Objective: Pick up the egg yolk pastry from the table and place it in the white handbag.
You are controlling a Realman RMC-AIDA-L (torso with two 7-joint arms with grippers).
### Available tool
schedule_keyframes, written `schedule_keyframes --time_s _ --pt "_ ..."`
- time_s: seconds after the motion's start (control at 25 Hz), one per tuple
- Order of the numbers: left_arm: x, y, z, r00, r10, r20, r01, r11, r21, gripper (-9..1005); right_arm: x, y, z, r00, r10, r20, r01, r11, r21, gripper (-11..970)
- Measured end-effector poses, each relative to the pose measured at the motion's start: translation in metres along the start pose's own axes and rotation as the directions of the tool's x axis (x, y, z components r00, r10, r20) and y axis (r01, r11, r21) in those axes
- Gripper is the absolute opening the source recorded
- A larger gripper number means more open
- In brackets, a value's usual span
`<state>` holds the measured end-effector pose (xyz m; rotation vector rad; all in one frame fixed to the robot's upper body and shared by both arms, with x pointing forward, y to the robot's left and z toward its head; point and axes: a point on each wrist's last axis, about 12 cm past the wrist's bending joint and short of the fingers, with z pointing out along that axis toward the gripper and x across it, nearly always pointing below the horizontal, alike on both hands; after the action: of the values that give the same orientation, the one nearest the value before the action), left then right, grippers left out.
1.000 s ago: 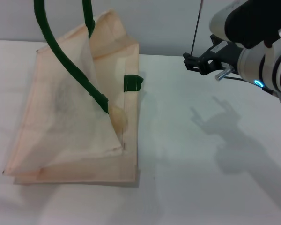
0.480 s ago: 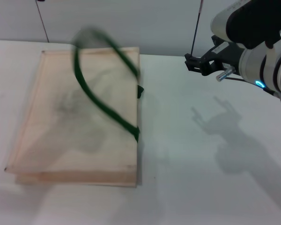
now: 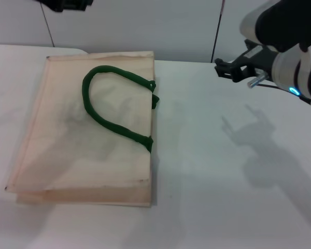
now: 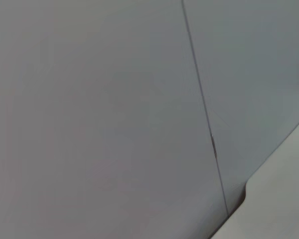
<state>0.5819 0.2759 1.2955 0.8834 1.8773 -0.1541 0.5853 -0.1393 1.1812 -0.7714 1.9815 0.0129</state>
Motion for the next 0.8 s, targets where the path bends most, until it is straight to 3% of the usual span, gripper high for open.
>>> schedule_keyframes --time_s 0.44,0.6,0.8 --pt "0.035 0.014 0.017 0.985 -0.172 0.032 0.173 0.985 -0.027 639 0.025 -0.040 -0.008 0.990 0.128 0.058 -0.136 0.977 0.163 771" --pt "0.041 0.016 0.020 0.975 -0.211 0.062 0.213 0.977 -0.023 568 0.035 -0.052 -0.009 0.977 0.181 0.115 -0.201 0.962 0.186 771" --pt "0.049 0.019 0.024 0.967 -0.233 0.100 0.239 0.970 -0.043 575 0.049 -0.064 -0.006 0.962 0.224 0.159 -0.254 0.945 0.206 771"
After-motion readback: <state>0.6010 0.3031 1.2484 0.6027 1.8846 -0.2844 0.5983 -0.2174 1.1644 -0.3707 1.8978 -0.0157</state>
